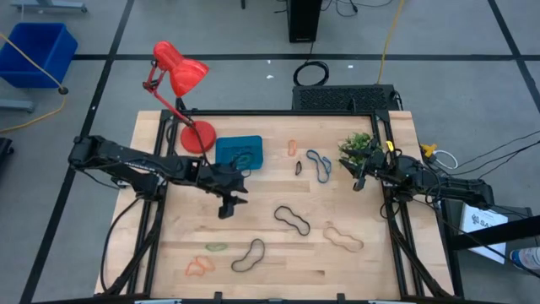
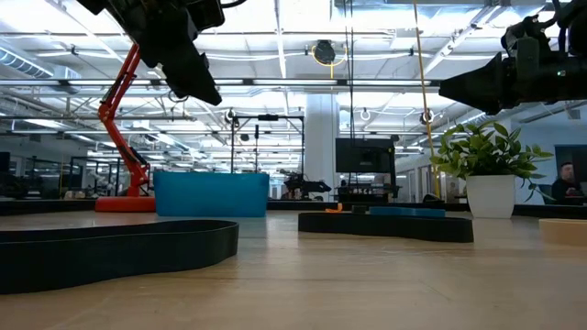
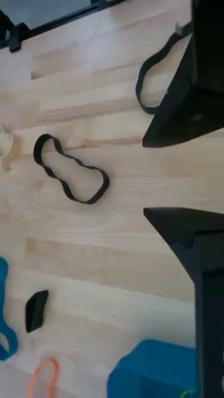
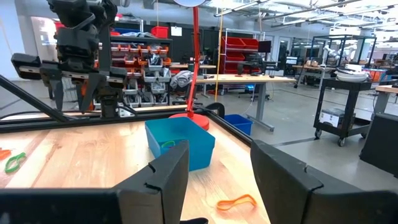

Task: Pick and place rubber bands into bin
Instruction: Put the orange rubber band into the blue bin

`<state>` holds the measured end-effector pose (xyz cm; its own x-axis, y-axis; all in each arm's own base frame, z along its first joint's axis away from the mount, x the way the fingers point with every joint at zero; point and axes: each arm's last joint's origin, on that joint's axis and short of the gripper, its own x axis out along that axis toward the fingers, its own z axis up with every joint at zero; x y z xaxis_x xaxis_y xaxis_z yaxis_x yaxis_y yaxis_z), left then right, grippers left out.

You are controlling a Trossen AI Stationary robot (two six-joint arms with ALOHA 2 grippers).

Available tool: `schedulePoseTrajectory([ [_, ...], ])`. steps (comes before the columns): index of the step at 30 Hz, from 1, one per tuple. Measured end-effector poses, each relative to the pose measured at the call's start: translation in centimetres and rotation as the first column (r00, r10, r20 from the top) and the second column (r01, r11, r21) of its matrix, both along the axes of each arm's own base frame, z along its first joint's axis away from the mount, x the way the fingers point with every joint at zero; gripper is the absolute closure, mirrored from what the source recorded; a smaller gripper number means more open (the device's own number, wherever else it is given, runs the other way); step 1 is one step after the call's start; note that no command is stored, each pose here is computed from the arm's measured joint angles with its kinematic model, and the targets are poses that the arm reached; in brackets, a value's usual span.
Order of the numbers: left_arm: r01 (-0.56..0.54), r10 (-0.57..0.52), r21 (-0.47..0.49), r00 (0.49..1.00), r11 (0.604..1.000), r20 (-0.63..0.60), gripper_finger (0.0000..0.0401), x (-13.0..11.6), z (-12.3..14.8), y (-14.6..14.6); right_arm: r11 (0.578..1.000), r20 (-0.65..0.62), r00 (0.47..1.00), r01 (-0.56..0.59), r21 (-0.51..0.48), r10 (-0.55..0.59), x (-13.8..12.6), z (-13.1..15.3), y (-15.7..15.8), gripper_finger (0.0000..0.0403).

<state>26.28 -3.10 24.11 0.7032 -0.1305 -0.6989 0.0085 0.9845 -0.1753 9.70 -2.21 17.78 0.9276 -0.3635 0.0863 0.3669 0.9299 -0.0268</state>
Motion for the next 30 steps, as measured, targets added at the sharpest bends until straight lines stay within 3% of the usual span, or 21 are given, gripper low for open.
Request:
schedulePoseTrajectory([
  [5, 0.015, -0.015, 0.014, 1.0, 1.0, -0.014, 0.0209, -0.1, -0.1, -0.1, 1.0, 0.009, 1.0, -0.001, 0.005, 0.001, 0.0, 0.1, 0.0, 0.0234],
  [8, 0.051, -0.049, 0.047, 0.998, 0.998, -0.028, 0.0208, -0.9, 0.2, -0.1, 0.999, 0.085, 0.996, -0.009, 0.043, 0.006, -0.1, 0.6, 0.0, 0.0234],
  [11, 0.031, -0.031, 0.087, 0.999, 0.996, 0.006, 0.0208, -1.8, 1.3, -0.3, 0.998, 0.146, 0.989, -0.037, 0.045, 0.03, -0.1, 1.2, 0.1, 0.0234],
  [13, 0.017, -0.023, 0.139, 0.999, 0.99, 0.042, 0.0208, -2.6, 2.2, -0.4, 0.997, 0.118, 0.991, -0.073, 0.028, 0.07, 0.0, 1.1, 0.2, 0.0234],
  [17, -0.025, 0.003, 0.164, 0.991, 0.986, 0.137, 0.0208, -4.5, 3.9, -0.5, 0.99, 0.142, 0.98, -0.134, -0.038, 0.138, 0.1, 3.7, 0.4, 0.0234],
  [23, -0.057, 0.01, 0.156, 0.958, 0.986, 0.287, 0.0208, -7.9, 4.2, -0.4, 0.986, 0.035, 0.987, -0.154, -0.061, 0.157, 2.1, 6.6, 0.1, 0.0234],
  [30, -0.161, 0.097, 0.113, 0.896, 0.98, 0.434, 0.0208, -11.7, 2.3, 0.6, 0.992, -0.151, 0.981, -0.127, -0.016, 0.123, 6.9, 9.9, -0.8, 0.0234],
])
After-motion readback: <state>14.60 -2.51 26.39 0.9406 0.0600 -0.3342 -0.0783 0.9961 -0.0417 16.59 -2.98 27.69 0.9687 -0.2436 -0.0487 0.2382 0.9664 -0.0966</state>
